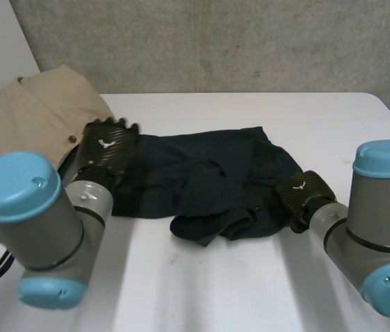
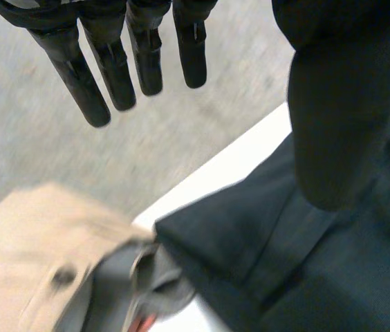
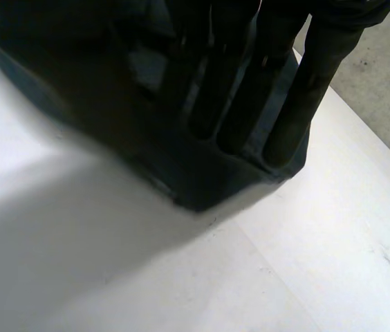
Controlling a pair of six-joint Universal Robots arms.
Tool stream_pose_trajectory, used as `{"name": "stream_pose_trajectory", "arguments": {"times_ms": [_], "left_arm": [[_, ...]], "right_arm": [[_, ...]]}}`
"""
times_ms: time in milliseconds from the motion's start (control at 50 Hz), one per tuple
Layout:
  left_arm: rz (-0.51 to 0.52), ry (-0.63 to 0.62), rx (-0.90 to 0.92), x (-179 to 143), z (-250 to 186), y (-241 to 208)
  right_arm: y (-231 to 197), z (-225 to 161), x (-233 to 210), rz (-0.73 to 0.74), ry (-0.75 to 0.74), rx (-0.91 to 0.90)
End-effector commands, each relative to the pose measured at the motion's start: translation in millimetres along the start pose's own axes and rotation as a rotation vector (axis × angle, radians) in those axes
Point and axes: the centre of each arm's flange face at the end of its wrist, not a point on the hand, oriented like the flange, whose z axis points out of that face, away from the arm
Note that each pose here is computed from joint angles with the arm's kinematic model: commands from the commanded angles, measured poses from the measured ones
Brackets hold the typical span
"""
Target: Fold the laundry.
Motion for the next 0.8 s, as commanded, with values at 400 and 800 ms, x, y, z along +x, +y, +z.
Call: {"name": "stream_pose_trajectory", "arguments": {"times_ms": [400,800], "left_arm": [[0.044,0.478,-0.01,148.1,-12.5,15.7],[0.072,0.242,-0.009,85.1,-11.5,-17.3]], "right_arm": [[-57.0,16.0,77.3,0.155,0.062,0.165],[-15.3,158.1,62.8,0.203,-0.053,0.183]]}}
